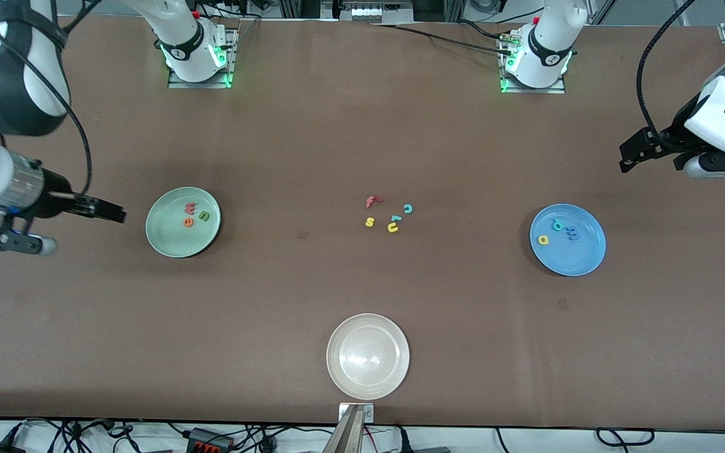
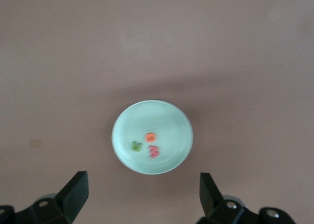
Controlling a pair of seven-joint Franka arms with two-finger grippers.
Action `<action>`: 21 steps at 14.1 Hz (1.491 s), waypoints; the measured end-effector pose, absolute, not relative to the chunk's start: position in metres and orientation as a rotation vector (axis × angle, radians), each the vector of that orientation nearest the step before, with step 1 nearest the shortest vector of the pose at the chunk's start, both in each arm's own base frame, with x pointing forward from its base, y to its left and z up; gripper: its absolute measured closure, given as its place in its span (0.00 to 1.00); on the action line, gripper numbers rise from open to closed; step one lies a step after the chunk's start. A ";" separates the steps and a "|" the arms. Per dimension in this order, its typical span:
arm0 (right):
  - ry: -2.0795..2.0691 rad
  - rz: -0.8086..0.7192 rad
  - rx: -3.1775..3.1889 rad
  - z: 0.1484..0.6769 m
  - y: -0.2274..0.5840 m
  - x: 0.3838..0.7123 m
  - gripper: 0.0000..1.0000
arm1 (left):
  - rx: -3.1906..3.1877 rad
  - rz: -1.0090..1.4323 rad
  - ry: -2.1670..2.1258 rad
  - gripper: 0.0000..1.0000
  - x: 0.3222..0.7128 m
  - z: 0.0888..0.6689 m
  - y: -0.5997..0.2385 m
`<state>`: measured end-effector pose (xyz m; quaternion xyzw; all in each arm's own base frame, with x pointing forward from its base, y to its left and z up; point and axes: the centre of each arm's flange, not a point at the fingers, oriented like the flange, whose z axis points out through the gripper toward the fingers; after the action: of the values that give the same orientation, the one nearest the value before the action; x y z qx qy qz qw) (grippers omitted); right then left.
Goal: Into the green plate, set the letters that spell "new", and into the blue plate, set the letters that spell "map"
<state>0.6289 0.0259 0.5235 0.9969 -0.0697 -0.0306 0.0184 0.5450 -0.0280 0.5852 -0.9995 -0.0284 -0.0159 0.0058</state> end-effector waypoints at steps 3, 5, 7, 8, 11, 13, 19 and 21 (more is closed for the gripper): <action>-0.186 0.029 3.085 0.568 -0.007 0.624 0.00 | -3.128 -0.050 -0.088 0.00 0.545 0.585 -0.028; -0.234 0.055 3.095 0.583 -0.044 0.620 0.00 | -3.128 -0.050 -0.088 0.00 0.545 0.585 -0.028; -0.260 0.061 3.096 0.593 -0.060 0.615 0.00 | -3.128 -0.051 -0.088 0.00 0.545 0.585 -0.028; -0.261 0.076 3.096 0.600 -0.060 0.612 0.00 | -3.128 -0.051 -0.087 0.00 0.545 0.585 -0.029; -0.266 0.107 3.098 0.617 -0.062 0.603 0.00 | -3.128 -0.051 -0.084 0.00 0.545 0.585 -0.030; -0.252 0.084 3.101 0.617 -0.065 0.597 0.00 | -3.128 -0.051 -0.084 0.00 0.545 0.585 -0.030; -0.193 0.022 3.118 0.598 -0.067 0.568 0.00 | -3.128 -0.051 -0.083 0.00 0.545 0.586 -0.030; -0.143 0.049 3.120 0.598 -0.068 0.556 0.00 | -3.128 -0.051 -0.082 0.00 0.545 0.586 -0.031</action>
<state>0.5558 -0.0676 0.5983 0.9988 -0.0458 0.0157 0.0090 0.5449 -0.0306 0.5856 -0.9995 -0.0261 -0.0164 0.0058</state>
